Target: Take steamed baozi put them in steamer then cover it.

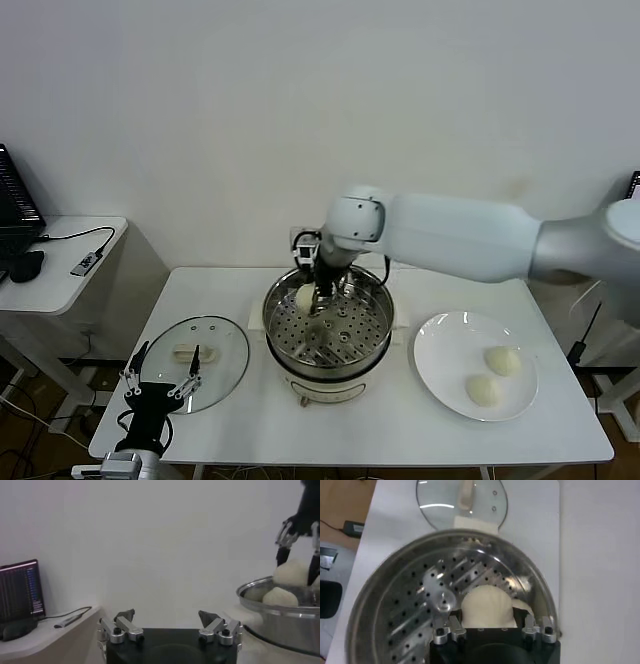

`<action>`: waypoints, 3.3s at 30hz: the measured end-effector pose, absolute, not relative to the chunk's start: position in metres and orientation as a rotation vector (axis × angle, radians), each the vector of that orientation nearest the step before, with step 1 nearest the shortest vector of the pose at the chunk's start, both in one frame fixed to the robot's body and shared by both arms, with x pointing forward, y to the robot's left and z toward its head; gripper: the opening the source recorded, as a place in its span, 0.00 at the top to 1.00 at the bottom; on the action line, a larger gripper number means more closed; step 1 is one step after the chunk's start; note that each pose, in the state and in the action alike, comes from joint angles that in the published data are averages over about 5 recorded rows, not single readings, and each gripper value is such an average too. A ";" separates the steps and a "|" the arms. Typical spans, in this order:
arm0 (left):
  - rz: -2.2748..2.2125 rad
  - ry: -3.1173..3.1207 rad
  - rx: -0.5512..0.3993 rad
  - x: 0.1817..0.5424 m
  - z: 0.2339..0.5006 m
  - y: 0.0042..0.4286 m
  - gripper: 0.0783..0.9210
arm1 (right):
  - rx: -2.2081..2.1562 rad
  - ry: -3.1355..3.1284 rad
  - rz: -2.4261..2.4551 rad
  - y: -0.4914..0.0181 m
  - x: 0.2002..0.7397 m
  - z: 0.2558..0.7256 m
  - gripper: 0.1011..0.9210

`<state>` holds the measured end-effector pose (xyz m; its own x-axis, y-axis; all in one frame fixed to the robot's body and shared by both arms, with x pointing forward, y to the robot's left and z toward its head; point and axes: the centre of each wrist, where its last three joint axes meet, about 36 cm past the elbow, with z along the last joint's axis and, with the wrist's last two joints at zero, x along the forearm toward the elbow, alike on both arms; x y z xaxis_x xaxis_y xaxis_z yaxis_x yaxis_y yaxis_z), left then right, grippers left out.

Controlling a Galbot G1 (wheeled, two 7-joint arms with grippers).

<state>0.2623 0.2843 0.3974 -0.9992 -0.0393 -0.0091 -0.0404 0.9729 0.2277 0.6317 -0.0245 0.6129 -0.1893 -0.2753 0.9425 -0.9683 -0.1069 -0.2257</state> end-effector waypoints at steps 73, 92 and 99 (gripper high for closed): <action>0.388 3.143 -0.047 0.254 0.392 0.273 0.12 | 1.217 -1.361 1.333 -0.399 0.507 0.513 0.12; 0.390 3.150 -0.058 0.251 0.389 0.274 0.12 | 1.198 -1.346 1.333 -0.398 0.510 0.459 0.16; 0.390 3.150 -0.061 0.252 0.388 0.274 0.12 | 1.196 -1.351 1.324 -0.398 0.512 0.454 0.28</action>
